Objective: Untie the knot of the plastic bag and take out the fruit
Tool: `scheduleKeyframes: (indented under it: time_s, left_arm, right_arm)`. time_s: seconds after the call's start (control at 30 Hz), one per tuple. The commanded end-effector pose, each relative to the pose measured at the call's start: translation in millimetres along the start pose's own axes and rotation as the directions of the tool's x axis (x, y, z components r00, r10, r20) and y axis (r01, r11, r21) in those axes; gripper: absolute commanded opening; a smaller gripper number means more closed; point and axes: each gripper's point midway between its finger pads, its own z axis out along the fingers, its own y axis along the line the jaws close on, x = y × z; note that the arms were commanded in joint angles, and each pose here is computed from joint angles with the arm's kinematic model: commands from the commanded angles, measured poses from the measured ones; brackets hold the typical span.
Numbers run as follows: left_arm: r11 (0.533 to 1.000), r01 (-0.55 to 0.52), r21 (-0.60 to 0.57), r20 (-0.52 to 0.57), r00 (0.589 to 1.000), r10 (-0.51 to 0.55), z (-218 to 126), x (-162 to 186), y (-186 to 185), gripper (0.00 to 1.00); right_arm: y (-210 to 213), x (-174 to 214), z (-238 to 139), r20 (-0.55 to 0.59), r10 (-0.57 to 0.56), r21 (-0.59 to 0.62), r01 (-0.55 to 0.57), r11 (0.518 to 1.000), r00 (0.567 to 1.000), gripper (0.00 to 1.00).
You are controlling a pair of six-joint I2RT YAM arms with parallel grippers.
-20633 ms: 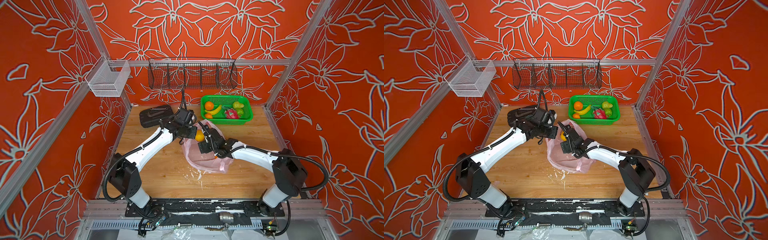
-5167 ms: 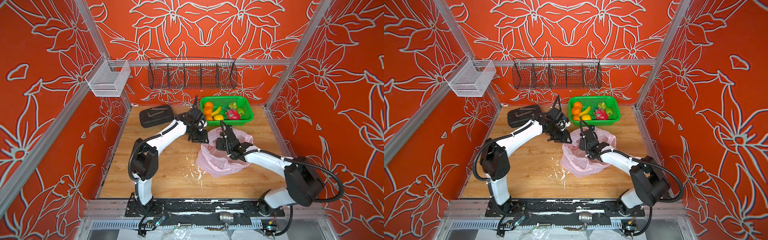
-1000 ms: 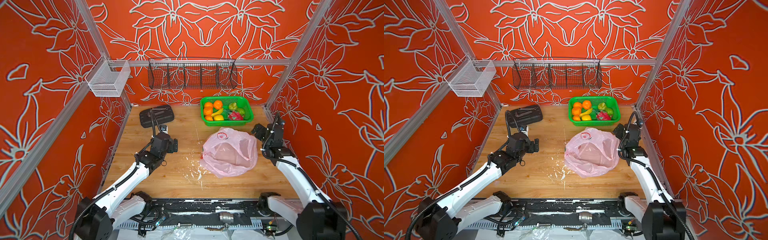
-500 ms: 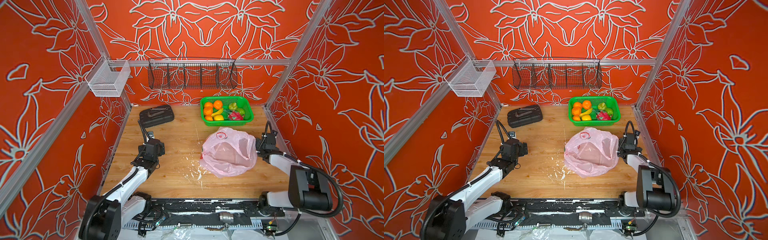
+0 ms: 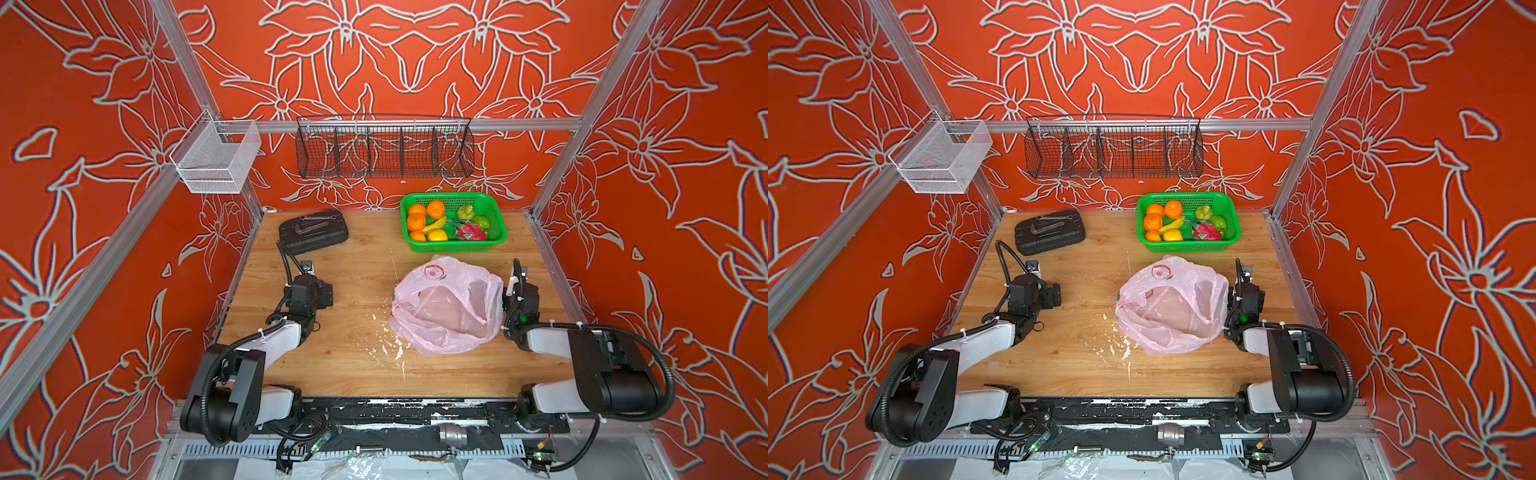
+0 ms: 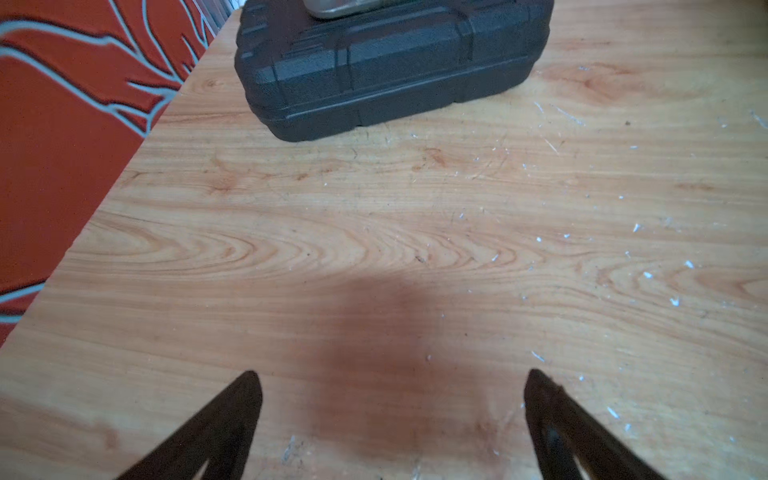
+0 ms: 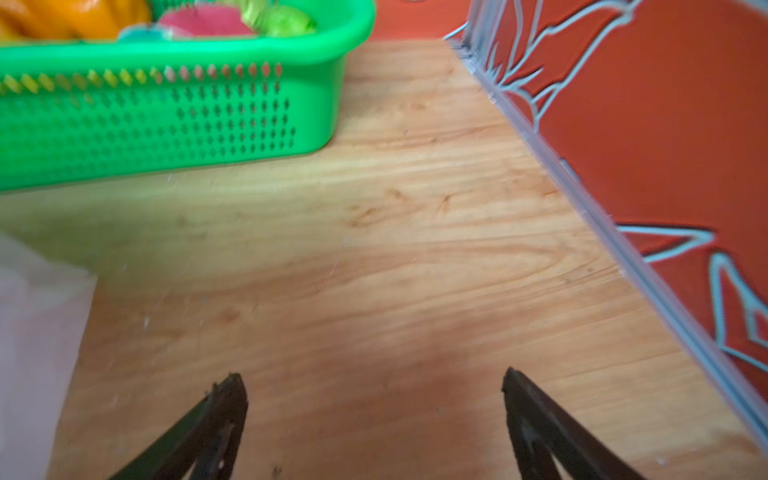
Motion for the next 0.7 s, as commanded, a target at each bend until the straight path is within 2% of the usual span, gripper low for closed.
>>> scheduleKeyframes:
  time_s: [0.0, 0.07, 0.1, 0.17, 0.27, 0.67]
  left_arm:
    - [0.994, 0.002, 0.108, 0.067, 0.998, -0.01, -0.4, -5.1, -10.1, 0.98]
    - [0.991, -0.009, 0.137, 0.089, 0.996, -0.003, 3.5, -2.9, -14.3, 0.97]
    - [0.99, -0.005, 0.144, 0.054, 0.999, -0.003, 3.0, -2.5, -14.4, 0.97]
    - [0.988, -0.006, 0.153, 0.066, 0.998, -0.005, 3.2, -2.8, -14.9, 0.97]
    - [0.994, 0.025, 0.102, 0.041, 0.999, -0.029, 6.8, -3.1, -6.3, 0.97]
    - [0.994, 0.036, 0.103, 0.041, 0.998, -0.04, 7.2, -3.5, -4.4, 0.98]
  right_arm:
    - [10.8, -28.0, -2.0, 0.127, -0.026, -0.044, 0.032, 0.998, 0.992, 0.97]
    - [10.2, -23.9, -2.3, 0.091, -0.031, -0.04, 0.035, 0.999, 0.995, 0.97]
    - [10.1, -26.7, -1.6, 0.113, -0.032, -0.035, 0.036, 0.999, 0.993, 0.97]
    - [12.2, -28.7, -2.4, 0.111, -0.04, -0.031, 0.044, 0.999, 0.993, 0.97]
    - [12.5, -27.2, -1.6, 0.106, -0.046, -0.032, 0.049, 0.998, 0.993, 0.97]
    - [12.5, -25.8, -1.6, 0.094, -0.05, -0.029, 0.053, 0.998, 0.994, 0.97]
